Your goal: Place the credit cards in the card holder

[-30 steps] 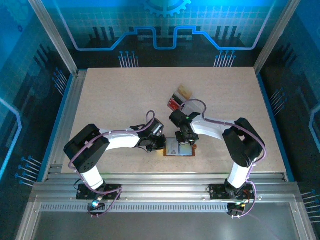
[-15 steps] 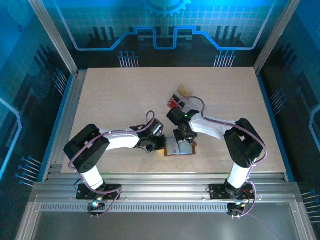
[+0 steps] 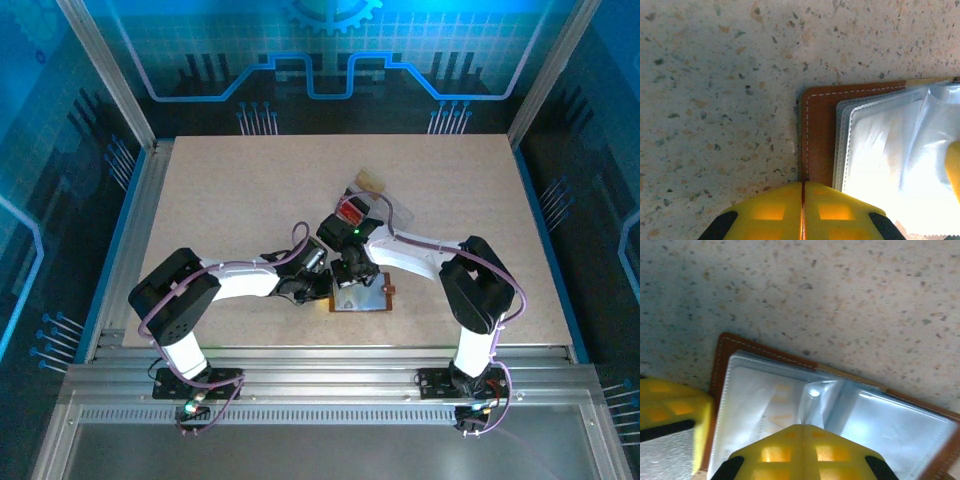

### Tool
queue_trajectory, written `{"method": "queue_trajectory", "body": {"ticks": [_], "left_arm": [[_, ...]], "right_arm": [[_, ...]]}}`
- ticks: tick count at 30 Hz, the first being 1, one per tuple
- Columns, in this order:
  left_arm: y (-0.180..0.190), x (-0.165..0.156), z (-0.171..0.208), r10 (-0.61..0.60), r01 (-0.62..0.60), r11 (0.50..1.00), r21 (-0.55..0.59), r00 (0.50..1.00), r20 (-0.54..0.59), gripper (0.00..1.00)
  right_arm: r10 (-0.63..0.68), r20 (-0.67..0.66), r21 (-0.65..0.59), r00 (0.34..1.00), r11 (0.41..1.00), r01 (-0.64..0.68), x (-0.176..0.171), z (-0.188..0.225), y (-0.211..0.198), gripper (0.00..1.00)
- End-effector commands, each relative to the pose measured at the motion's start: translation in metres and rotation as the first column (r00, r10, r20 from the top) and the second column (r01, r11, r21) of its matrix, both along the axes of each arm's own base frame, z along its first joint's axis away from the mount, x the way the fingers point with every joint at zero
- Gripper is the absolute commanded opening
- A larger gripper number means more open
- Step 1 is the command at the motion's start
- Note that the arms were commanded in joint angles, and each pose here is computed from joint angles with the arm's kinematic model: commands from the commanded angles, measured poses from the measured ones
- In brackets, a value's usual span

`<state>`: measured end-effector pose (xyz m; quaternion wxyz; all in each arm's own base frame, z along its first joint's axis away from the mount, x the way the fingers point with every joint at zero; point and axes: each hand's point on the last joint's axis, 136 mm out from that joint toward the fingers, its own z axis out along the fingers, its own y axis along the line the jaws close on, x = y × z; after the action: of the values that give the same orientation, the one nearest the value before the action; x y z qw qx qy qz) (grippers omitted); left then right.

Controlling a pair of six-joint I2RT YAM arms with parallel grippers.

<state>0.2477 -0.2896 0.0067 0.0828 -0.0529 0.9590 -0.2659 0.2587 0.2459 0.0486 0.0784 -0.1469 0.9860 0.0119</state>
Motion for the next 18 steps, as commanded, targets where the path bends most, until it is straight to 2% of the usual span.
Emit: {"method": "queue_trajectory", "body": {"ticks": [1,10,15,18], "left_arm": [[0.012,-0.063,-0.067,-0.058,0.080,0.992,0.094,0.975,-0.214,0.08],[0.010,-0.067,-0.072,-0.051,0.067,0.996,0.066,0.974,-0.223,0.08],[0.009,-0.067,-0.073,-0.054,0.069,0.996,0.062,0.973,-0.225,0.08],[0.008,-0.067,-0.071,-0.056,0.070,0.996,0.057,0.973,-0.223,0.08]], "right_arm": [[-0.035,-0.057,0.128,0.998,0.991,0.042,-0.003,-0.002,0.019,0.03],[-0.107,-0.127,0.270,0.986,0.953,0.138,-0.008,-0.007,0.024,0.21],[-0.134,-0.123,0.266,0.983,0.950,0.163,-0.014,-0.006,0.015,0.25],[-0.106,-0.120,0.305,0.987,0.942,0.138,-0.020,0.003,0.020,0.31]]}}
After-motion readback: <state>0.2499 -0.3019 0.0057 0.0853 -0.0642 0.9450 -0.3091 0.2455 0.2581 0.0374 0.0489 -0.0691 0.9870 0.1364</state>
